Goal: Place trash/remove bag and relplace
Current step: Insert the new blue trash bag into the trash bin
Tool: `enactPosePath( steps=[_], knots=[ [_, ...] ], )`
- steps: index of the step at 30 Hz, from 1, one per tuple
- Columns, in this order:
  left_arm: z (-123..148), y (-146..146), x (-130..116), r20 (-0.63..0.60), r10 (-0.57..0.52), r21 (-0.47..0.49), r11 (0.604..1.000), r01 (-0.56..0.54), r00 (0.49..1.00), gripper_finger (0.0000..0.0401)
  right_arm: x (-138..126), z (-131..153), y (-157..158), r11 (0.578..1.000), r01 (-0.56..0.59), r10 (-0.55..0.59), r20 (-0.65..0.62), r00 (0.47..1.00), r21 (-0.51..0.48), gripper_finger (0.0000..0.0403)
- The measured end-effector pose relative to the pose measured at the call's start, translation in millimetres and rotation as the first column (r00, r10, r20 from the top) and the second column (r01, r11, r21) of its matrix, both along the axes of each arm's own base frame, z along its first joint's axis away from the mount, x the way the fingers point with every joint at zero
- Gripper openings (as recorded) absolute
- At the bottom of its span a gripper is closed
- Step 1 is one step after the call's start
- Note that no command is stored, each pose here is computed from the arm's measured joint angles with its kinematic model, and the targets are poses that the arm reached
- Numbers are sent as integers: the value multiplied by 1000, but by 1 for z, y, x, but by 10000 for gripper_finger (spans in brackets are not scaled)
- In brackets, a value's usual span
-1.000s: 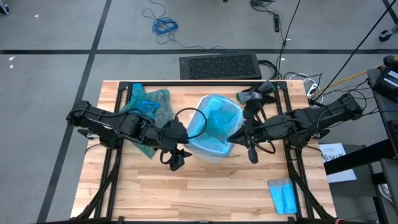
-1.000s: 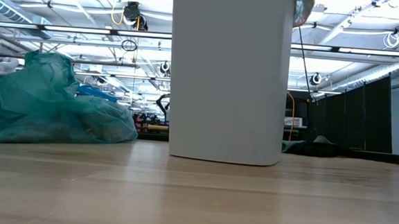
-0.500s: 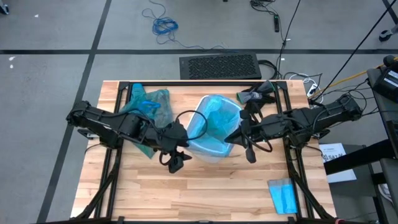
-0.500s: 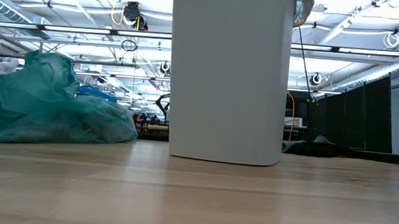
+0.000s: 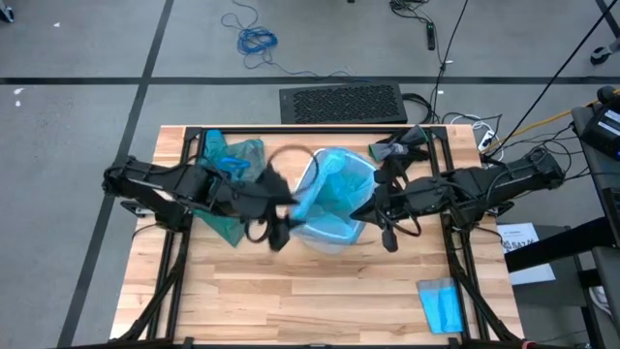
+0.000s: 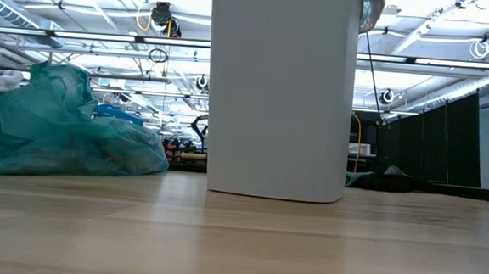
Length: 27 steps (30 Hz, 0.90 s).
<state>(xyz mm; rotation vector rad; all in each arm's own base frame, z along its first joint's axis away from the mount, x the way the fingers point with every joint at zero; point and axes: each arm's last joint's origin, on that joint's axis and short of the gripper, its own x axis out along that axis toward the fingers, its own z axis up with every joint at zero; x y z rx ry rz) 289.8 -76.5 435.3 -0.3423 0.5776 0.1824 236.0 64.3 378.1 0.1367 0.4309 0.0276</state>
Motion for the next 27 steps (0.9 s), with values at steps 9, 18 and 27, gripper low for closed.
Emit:
enactPosePath(
  steps=[9, 18, 27],
  knots=[
    [-2, 72, 20, 12, 179, 133, 975, -179, 984, 246, 3, -2, -18, 997, 79, -79, -15, 997, -8, 0],
    [-27, 108, 47, -102, 44, 179, 984, -25, 994, 246, -20, -1, -33, 974, 221, -224, -86, 971, -41, 0],
    [-35, 123, 50, -155, 117, 300, 952, -67, 981, 229, -27, 2, -36, 963, 269, -269, -83, 960, -16, 0]
  ],
)
